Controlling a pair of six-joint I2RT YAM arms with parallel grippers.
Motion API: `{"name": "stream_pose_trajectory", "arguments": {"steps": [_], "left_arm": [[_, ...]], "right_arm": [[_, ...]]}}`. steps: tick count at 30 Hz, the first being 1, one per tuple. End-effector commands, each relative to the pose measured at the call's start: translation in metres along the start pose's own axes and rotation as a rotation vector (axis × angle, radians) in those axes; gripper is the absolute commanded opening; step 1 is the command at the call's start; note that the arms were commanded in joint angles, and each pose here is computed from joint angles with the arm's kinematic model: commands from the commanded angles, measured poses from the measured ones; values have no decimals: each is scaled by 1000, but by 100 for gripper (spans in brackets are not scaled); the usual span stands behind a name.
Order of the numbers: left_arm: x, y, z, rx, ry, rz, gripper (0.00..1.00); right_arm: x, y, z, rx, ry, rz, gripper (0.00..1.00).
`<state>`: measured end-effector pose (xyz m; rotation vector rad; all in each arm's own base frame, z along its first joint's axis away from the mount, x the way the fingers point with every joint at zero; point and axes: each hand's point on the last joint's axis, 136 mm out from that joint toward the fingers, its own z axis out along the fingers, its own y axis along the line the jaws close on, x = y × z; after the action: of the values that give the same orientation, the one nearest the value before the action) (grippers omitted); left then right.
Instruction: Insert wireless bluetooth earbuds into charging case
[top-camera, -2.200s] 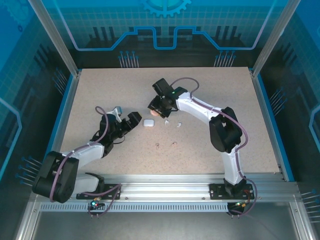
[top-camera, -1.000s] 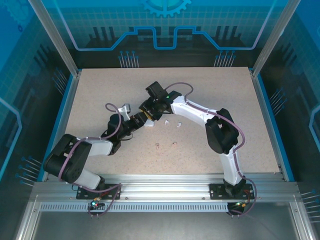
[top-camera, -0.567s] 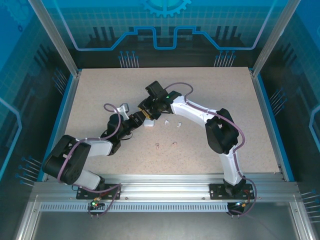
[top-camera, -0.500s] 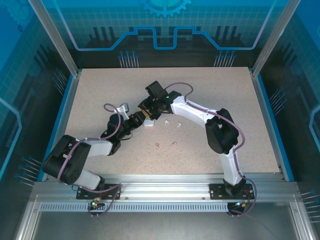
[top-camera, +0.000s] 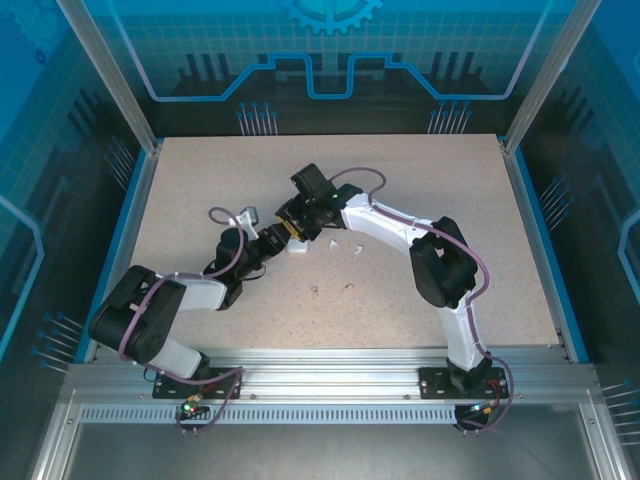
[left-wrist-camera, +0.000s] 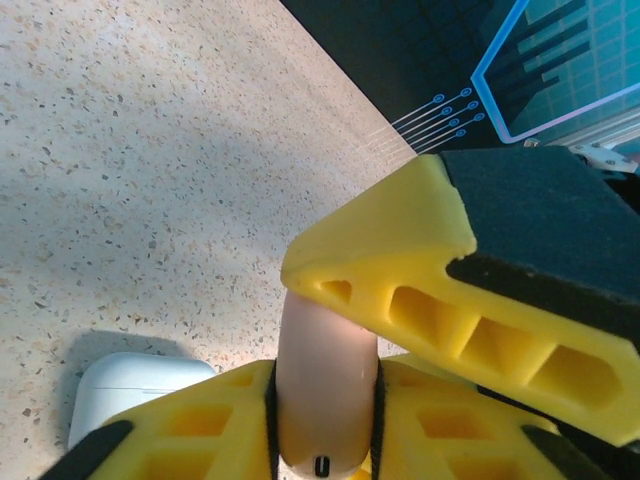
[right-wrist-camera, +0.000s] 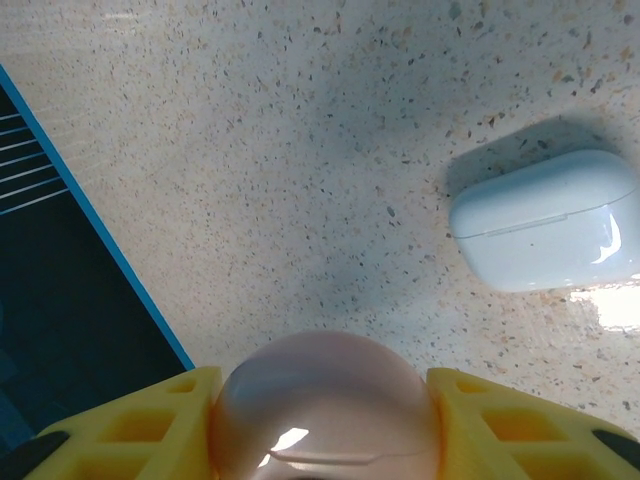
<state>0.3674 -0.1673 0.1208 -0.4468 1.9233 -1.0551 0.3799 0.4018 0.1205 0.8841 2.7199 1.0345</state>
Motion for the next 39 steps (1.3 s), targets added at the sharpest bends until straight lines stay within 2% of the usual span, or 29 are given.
{"name": "stream_pose_trajectory", "arguments": {"steps": [1,7,10,15,19,25,30,36,39], "left_arm": [[-12,-17,5,48,-44,28,23],[-12,-18,5,53,-40,30,12],[-12,-19,5,56,-39,30,11],[-14,-20,5,52,-49,30,32],[-16,-21,5,58,-62,29,36],[-14,-19,7,56,-66,25,27],[-15,-22,10,67,-81,25,23],[-14,-27,10,82,-77,22,3],[-13,-27,9,71,-61,19,0]], "right_arm": [[12,-3,2,5,29,5,48],[13,-3,0,-1,30,5,48],[13,-4,-1,-3,28,7,48],[14,-4,-1,-5,31,11,48],[13,-3,-3,-10,27,21,48],[13,-2,-5,-13,25,25,48],[18,-5,-4,-17,36,33,48],[16,-3,-7,-30,34,39,49],[13,-1,-9,-35,30,43,52]]}}
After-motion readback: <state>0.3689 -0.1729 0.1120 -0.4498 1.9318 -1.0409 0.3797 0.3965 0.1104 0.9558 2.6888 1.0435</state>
